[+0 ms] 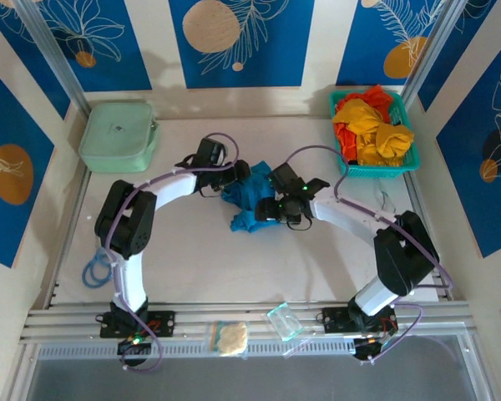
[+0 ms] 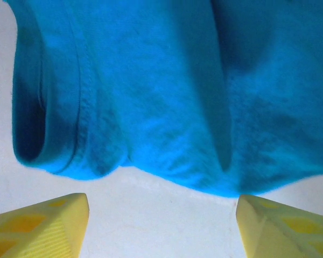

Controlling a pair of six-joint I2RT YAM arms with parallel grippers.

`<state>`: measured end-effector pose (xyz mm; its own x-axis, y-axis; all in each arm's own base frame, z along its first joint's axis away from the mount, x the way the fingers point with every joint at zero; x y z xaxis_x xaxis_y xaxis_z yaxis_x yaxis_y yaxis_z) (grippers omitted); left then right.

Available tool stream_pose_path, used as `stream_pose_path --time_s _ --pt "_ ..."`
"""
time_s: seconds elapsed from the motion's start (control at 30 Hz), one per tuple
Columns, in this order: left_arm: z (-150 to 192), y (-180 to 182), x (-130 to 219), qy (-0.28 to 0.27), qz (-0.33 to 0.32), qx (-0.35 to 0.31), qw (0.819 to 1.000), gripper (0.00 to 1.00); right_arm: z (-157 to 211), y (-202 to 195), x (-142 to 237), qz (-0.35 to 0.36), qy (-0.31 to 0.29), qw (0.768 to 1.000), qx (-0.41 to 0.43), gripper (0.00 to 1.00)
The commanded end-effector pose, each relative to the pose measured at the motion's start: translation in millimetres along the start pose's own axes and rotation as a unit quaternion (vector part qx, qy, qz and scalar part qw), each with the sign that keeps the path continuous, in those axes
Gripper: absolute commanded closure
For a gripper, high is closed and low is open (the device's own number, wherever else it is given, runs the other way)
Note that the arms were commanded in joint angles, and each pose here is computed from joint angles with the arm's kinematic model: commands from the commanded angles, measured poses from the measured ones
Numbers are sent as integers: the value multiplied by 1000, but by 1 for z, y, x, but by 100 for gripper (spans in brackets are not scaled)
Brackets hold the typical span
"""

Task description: Fold and stack the t-shirts

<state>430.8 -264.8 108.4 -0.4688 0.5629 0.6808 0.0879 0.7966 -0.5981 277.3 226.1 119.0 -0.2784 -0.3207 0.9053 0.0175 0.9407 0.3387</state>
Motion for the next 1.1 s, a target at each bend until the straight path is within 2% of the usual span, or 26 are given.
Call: stream_pose_path --time_s 0.0,0.07,0.17,0.2,0.37,0.57,0.7,0.77,0.83,0.97,1.07 --pt "5 0 -24 1 41 22 999 22 -9 11 -8 13 -28 999 -7 29" --pt "7 1 -32 3 50 28 998 33 -8 24 -5 27 -38 999 23 29" --pt "6 1 -34 2 54 30 998 65 -2 42 8 56 -59 994 70 29" --pt "6 0 -33 0 55 29 998 72 0 46 11 64 -63 993 81 29" --pt "-1 -10 -19 -8 56 14 998 100 9 60 15 104 -65 987 105 34" --pt "-5 -18 -2 -15 58 1 998 100 3 62 -14 140 -54 983 108 43" --pt "-8 -25 12 -23 59 -12 998 100 -1 57 -34 171 -48 978 108 55" --pt "-12 -30 20 -29 60 -20 998 100 -3 55 -38 179 -51 977 107 71" --pt "-14 -33 30 -34 55 -29 997 100 -3 58 -33 181 -57 976 107 98" --pt "-20 -40 61 -49 35 -57 997 100 1 84 -5 126 -71 978 149 100" --pt "-25 -44 99 -67 -6 -94 993 100 18 115 17 41 -36 976 209 100"
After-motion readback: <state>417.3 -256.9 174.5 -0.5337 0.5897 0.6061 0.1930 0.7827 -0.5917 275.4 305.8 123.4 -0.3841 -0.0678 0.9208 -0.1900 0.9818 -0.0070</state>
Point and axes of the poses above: each hand's point on the last joint's axis, 136 mm out from that joint toward the fingers, its own x axis back along the fingers, its own y axis along the line the jaws close on, z = x × y, the point moved 3 cm from there along x, back along the fingers, and after that the axes turned 5 degrees about -x, right-handed, at the moved point
